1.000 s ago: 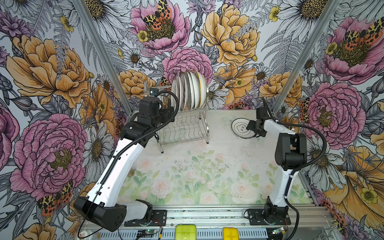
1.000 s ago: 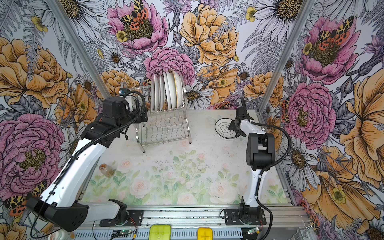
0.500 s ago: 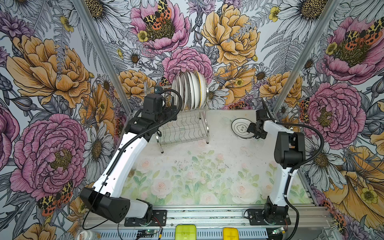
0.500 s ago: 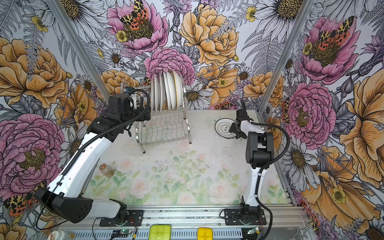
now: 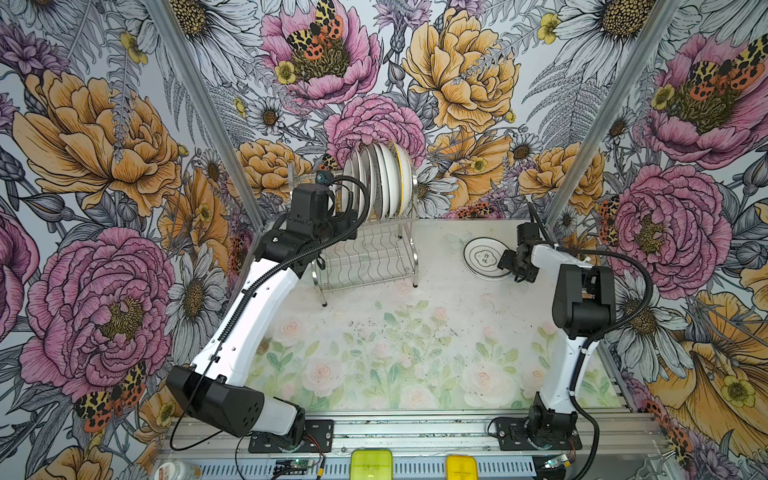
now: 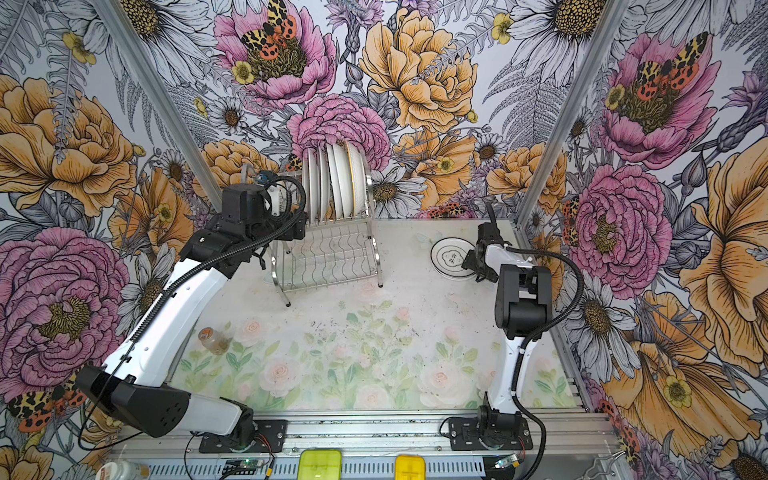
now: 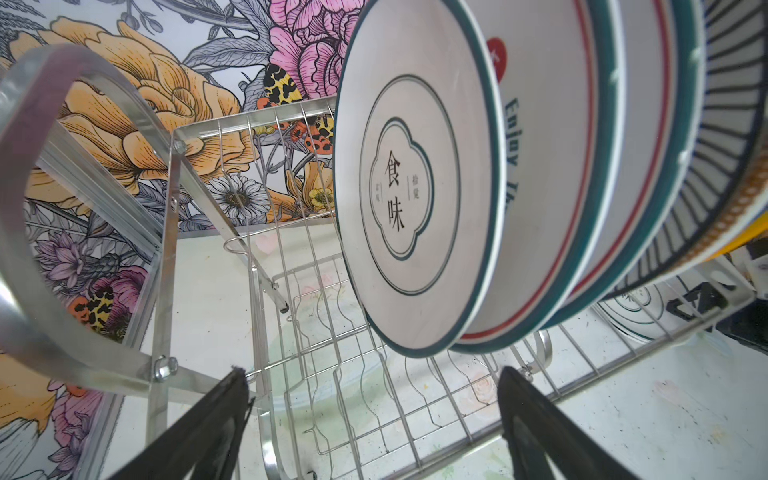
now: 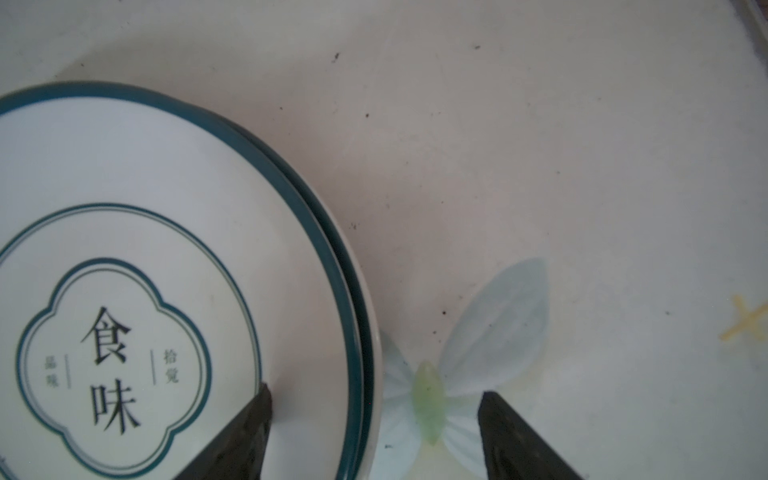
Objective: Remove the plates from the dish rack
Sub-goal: 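Raise the right gripper off the stack while the left gripper reaches the front plate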
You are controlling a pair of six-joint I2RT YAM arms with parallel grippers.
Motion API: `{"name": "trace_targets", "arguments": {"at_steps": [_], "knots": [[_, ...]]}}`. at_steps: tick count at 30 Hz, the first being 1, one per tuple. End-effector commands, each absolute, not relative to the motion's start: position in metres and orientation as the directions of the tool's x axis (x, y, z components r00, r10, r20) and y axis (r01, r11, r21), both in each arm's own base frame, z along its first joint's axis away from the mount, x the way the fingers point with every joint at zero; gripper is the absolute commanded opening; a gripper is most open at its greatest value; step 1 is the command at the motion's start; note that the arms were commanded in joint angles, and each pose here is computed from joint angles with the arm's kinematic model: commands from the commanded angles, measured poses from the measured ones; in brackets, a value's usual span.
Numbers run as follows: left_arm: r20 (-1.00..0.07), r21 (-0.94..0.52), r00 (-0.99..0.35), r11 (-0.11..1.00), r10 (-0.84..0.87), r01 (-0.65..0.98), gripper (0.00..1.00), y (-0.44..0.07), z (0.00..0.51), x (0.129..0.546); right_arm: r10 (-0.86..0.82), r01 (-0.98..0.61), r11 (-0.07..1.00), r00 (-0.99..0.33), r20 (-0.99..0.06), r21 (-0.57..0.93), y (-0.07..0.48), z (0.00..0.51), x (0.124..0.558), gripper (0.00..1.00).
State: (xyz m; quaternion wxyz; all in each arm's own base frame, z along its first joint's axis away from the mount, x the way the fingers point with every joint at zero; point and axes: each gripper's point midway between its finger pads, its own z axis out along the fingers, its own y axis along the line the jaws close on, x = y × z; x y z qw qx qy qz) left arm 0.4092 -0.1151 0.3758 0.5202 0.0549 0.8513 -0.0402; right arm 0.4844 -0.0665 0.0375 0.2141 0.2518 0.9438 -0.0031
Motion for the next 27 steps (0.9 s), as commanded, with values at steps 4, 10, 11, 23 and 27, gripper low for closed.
{"name": "trace_targets", "arguments": {"at_steps": [4,10,11,23,27], "knots": [[-0.902,-0.015,-0.424,0.978,0.077,0.209,0.82,-0.125,0.386,0.413,0.472,0.451,0.878,-0.762,-0.443,0.159,-0.061,0.073,0.485,0.8],[-0.903,-0.025,-0.424,0.977,0.069,0.21,0.8,-0.12,0.387,0.417,0.477,0.436,0.877,-0.742,-0.471,0.202,-0.059,0.094,0.488,0.8],[-0.902,-0.027,-0.426,0.978,0.065,0.206,0.79,-0.118,0.386,0.418,0.477,0.433,0.877,-0.74,-0.474,0.206,-0.058,0.097,0.488,0.8],[-0.905,-0.031,-0.42,0.973,0.07,0.229,0.72,-0.121,0.388,0.425,0.475,0.418,0.879,-0.728,-0.494,0.23,-0.056,0.112,0.489,0.79],[-0.905,-0.024,-0.418,0.973,0.075,0.228,0.72,-0.121,0.387,0.424,0.477,0.415,0.878,-0.726,-0.496,0.237,-0.055,0.114,0.489,0.79]]}}
